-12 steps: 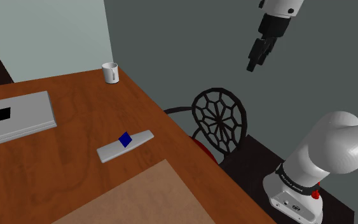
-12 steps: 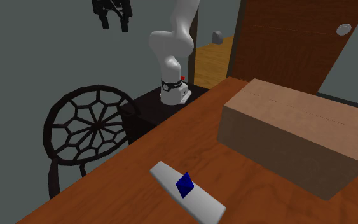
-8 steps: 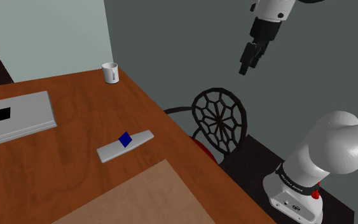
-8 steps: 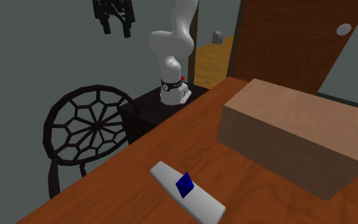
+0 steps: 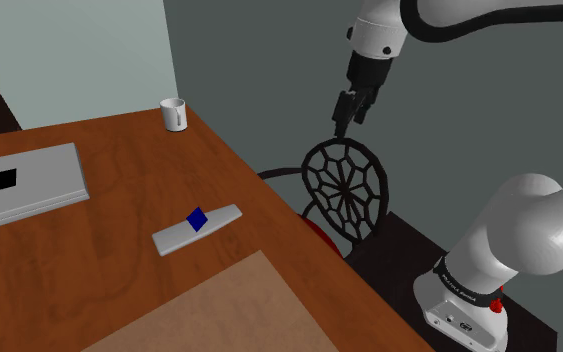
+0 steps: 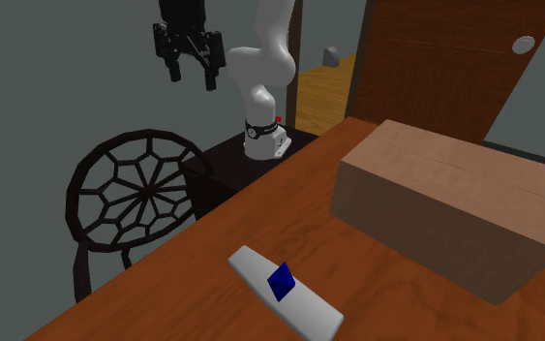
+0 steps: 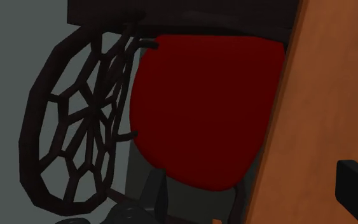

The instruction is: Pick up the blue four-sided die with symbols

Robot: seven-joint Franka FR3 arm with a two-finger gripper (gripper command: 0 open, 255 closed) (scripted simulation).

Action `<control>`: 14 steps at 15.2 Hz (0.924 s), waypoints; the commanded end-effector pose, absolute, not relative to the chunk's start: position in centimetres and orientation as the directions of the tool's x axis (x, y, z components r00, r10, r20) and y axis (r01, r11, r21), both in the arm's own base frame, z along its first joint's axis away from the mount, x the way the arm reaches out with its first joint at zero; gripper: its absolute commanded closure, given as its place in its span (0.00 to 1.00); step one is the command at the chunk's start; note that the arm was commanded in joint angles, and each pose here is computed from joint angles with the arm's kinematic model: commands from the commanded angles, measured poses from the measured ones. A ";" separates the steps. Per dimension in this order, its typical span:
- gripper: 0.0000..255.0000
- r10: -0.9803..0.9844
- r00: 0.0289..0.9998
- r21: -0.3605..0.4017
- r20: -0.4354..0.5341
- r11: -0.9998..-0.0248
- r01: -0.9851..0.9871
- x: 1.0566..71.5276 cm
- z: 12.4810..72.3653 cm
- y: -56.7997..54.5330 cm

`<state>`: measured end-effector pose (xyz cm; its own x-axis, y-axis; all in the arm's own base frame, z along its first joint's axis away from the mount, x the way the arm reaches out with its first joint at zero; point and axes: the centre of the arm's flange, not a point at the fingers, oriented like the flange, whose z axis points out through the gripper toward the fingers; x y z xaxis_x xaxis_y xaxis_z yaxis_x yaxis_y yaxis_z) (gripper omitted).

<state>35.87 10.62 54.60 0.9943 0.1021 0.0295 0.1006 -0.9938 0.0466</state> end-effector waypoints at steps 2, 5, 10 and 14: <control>0.00 0.116 0.993 0.055 0.031 -0.992 0.115 37.8 52.9 13.9; 0.00 0.131 0.991 0.066 0.032 -0.990 0.128 39.4 51.2 17.2; 0.00 0.154 0.988 0.082 0.032 -0.985 0.151 42.0 48.2 22.8; 0.00 0.173 0.984 0.096 0.032 -0.981 0.169 44.0 45.8 27.2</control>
<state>43.34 26.23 46.60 0.9852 0.1687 0.0318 0.1652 -0.9819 0.0930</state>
